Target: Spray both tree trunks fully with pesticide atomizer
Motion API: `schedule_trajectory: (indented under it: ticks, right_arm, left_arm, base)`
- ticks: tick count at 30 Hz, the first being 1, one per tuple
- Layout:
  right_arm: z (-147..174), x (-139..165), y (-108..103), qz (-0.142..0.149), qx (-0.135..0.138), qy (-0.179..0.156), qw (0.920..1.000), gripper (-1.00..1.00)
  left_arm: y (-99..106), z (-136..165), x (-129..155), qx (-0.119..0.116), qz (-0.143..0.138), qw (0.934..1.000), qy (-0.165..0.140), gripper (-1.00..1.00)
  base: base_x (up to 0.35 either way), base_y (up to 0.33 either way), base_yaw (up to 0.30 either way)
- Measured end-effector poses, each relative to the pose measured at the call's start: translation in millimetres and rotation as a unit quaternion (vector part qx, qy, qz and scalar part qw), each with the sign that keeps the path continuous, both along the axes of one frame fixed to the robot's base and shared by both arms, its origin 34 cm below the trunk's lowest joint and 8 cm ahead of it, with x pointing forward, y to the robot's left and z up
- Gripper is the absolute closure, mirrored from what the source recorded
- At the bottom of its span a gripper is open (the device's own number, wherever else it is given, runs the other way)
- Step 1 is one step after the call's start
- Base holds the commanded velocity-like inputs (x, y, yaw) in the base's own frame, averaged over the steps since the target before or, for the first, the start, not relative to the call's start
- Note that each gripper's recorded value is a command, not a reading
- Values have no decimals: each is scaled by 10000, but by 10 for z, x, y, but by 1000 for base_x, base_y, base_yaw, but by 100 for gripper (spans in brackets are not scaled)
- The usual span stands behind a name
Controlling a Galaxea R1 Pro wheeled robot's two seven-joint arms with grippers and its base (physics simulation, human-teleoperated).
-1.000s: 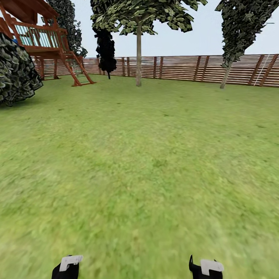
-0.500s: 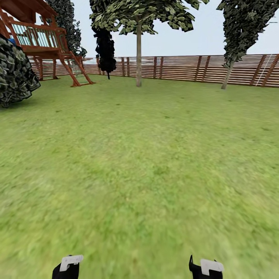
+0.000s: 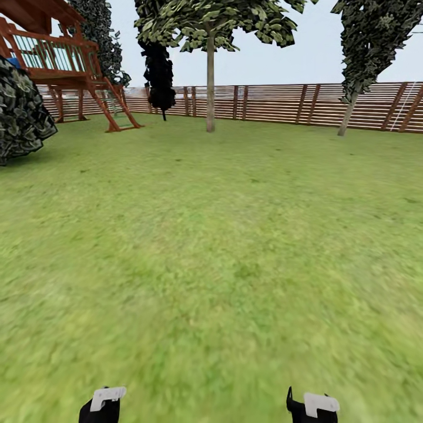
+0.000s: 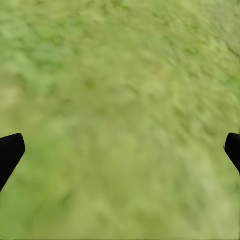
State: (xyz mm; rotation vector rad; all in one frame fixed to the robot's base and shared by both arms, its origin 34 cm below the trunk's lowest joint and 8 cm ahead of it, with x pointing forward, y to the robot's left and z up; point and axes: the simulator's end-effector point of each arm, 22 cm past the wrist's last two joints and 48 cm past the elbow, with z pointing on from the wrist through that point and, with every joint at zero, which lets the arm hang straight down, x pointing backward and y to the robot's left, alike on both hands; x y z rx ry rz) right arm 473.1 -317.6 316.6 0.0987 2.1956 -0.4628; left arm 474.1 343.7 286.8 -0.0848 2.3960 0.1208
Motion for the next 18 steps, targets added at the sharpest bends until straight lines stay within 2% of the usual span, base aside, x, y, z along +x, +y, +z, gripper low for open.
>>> schedule_trajectory:
  ticks: [18]
  right_arm:
    - [0,0,1,1,0,1,10000,-100]
  left_arm:
    - [3,0,-2,2,0,10000,2,100]
  base:
    - [340,0,0]
